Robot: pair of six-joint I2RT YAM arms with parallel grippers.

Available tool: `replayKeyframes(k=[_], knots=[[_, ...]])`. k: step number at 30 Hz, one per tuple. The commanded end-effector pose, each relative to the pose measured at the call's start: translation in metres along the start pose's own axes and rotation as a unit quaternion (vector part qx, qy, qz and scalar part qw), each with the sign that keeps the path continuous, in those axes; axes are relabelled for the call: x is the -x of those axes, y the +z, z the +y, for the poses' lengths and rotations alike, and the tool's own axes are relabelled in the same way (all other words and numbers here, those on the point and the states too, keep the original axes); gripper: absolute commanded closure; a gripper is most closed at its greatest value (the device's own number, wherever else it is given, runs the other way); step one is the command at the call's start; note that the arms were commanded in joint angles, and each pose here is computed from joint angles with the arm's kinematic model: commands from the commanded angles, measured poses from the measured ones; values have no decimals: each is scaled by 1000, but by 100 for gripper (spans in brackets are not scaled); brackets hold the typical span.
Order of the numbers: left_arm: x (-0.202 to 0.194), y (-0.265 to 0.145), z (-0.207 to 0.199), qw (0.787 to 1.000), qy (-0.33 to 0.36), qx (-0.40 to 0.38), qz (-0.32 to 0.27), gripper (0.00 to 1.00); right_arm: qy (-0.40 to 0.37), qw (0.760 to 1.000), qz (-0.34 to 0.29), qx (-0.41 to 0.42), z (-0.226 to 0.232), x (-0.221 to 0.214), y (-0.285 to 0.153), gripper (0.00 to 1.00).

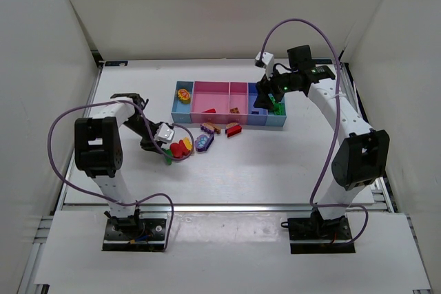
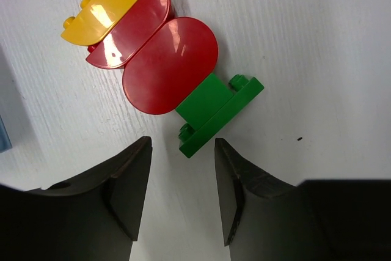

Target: Sort the legos into containers by color

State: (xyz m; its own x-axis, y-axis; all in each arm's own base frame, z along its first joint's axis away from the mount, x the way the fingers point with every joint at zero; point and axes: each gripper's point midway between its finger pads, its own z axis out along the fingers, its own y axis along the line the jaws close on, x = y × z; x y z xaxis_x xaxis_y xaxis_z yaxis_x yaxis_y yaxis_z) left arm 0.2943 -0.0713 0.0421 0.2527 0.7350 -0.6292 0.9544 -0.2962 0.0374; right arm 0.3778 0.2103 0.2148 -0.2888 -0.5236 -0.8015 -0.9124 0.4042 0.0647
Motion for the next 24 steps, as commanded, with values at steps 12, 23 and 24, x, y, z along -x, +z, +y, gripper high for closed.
replayKeyframes(k=[12, 23, 24], knots=[[6, 0, -3, 999, 41, -7, -9, 46, -1, 1000, -6, -8, -10, 10, 0, 27], [7, 6, -9, 999, 38, -20, -18, 51, 3, 1000, -4, -8, -13, 9, 4, 27], [8, 5, -9, 999, 39, -20, -19, 52, 4, 1000, -4, -8, -13, 9, 4, 27]])
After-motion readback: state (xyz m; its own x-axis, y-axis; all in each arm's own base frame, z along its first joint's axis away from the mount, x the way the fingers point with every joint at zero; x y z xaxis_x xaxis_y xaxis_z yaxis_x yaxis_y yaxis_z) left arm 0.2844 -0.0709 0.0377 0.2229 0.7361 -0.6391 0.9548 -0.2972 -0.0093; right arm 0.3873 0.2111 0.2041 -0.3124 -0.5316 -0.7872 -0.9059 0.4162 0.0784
